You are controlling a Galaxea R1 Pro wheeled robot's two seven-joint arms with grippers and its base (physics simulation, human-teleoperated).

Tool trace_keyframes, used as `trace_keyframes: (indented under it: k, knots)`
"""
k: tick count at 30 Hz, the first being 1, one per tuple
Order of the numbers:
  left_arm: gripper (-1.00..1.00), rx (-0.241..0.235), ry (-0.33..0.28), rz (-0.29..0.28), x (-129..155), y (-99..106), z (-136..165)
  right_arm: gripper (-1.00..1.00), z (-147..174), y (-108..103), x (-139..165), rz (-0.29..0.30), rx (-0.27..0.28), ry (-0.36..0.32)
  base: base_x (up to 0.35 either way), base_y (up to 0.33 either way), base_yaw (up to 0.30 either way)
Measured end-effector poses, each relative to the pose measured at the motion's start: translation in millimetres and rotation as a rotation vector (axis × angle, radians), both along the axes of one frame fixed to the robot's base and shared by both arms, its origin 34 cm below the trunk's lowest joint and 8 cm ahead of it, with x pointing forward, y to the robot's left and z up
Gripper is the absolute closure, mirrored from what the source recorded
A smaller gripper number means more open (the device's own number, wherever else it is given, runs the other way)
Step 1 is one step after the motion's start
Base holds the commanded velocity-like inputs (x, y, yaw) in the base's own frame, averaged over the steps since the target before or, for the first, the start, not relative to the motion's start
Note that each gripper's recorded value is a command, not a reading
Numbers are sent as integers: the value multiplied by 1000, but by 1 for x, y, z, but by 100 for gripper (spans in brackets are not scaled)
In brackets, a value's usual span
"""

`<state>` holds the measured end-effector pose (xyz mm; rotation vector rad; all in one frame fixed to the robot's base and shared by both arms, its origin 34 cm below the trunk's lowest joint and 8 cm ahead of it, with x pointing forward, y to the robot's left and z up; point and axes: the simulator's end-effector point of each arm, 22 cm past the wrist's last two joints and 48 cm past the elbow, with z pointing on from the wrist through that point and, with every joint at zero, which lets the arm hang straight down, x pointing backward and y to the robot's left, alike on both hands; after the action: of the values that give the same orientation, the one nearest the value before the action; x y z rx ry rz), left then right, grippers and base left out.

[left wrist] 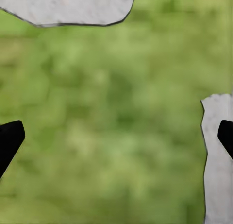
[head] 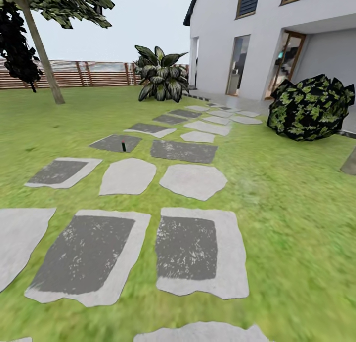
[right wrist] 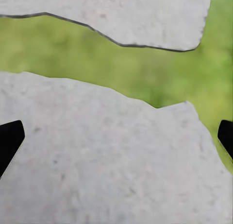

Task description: In the garden, pick up the pesticide atomizer on the floor and spray pesticide onto both trees until each tree trunk is fully covered.

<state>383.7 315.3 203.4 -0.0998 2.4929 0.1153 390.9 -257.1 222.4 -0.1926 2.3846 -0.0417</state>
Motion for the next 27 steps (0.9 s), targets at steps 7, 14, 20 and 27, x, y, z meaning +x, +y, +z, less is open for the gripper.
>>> trace_keyframes:
  k: [7,14,20,27]
  knots:
    - [-100,0,11,0,-4,0,-3,-100,-3,0,-3,0,0,11,340,0,0]
    - [-100,0,18,0,-6,0,-5,-100,-5,0,-5,0,0,18,340,0,0]
    - [-100,0,18,0,-6,0,-5,-100,-5,0,-5,0,0,18,340,0,0]
    - [-100,0,18,0,-6,0,-5,-100,-5,0,-5,0,0,18,340,0,0]
